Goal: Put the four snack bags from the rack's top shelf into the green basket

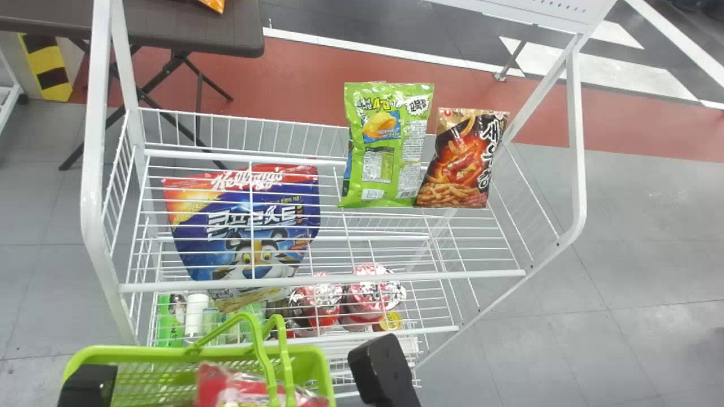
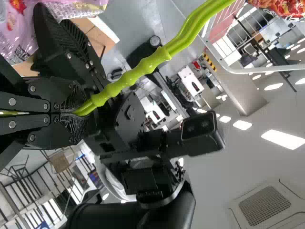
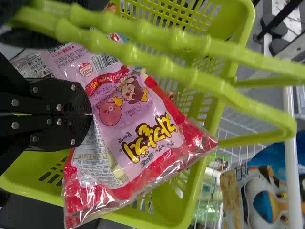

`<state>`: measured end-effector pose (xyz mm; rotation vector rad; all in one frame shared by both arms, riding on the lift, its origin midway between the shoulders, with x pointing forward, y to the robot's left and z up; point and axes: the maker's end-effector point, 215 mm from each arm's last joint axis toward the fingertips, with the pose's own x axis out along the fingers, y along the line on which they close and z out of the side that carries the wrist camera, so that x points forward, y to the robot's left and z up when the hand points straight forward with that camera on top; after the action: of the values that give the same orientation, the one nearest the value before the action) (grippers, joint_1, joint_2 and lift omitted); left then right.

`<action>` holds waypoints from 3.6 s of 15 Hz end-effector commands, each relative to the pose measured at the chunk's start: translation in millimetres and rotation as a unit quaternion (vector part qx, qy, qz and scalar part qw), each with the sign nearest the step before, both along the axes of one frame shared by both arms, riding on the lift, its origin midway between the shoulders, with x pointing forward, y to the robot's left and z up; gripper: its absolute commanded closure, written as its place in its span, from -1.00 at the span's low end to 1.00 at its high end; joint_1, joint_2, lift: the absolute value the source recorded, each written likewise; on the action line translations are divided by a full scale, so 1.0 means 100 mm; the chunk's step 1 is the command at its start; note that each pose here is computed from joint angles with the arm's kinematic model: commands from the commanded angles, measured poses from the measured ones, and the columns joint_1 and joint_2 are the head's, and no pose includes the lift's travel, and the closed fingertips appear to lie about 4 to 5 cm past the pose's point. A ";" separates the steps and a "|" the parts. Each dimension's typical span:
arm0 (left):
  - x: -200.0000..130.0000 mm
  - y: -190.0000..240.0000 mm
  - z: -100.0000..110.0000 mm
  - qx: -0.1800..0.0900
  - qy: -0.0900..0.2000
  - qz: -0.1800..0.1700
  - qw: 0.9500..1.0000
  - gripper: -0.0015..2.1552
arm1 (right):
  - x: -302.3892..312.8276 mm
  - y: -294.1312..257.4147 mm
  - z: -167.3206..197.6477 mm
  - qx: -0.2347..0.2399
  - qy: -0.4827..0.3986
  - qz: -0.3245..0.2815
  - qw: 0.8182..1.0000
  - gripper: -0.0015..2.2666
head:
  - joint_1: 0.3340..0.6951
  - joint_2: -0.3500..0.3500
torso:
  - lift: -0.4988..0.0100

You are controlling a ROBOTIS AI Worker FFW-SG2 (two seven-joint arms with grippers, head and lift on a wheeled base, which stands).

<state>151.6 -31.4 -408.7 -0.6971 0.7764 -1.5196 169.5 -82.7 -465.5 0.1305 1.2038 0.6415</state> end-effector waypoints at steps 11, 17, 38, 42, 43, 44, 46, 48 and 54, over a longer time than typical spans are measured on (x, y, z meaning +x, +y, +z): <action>0.03 -0.03 0.02 0.000 -0.004 -0.002 1.000 0.47 | 0.56 -0.86 -0.21 -0.093 -0.052 -0.076 0.991 -0.96 | 1.00 -1.00 | 0.96; 0.03 -0.03 0.00 0.003 -0.002 -0.001 1.000 0.47 | 2.75 -1.61 0.50 -0.114 -0.364 -0.192 0.904 -0.94 | 1.00 -1.00 | 0.96; 0.06 0.03 0.00 0.004 0.000 -0.003 1.000 0.47 | 3.39 -1.85 0.94 -0.100 -0.450 -0.237 0.855 0.91 | 1.00 -1.00 | 0.96; 0.07 0.03 0.01 0.005 -0.004 -0.002 1.000 0.47 | 2.44 -1.78 0.89 -0.069 -0.341 -0.240 0.906 0.91 | 1.00 -1.00 | 0.96; 0.07 0.03 0.01 0.005 -0.004 -0.002 1.000 0.47 | 2.17 -1.79 0.88 -0.063 -0.313 -0.241 0.916 0.91 | 1.00 -1.00 | 0.96; 0.08 0.02 0.01 0.005 -0.006 0.000 1.000 0.47 | 1.91 -1.75 0.84 -0.055 -0.282 -0.238 0.928 0.91 | 1.00 -1.00 | 0.96; 0.07 0.04 0.00 0.006 -0.008 0.003 1.000 0.47 | 1.46 -1.53 0.68 -0.016 -0.202 -0.220 0.954 0.91 | 1.00 -1.00 | 0.96; 0.07 0.03 0.01 0.003 -0.010 0.005 1.000 0.47 | 0.92 -1.21 0.52 0.047 -0.103 -0.206 0.972 0.91 | 1.00 -1.00 | 0.96; 0.07 0.02 0.04 -0.005 -0.022 0.009 1.000 0.47 | 0.14 -0.91 0.14 0.127 0.051 -0.200 0.970 0.90 | 1.00 -1.00 | 0.96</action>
<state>159.0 -28.3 -405.5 -0.6745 0.7345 -1.5170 195.4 -173.0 -436.0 0.5926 1.0963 0.4500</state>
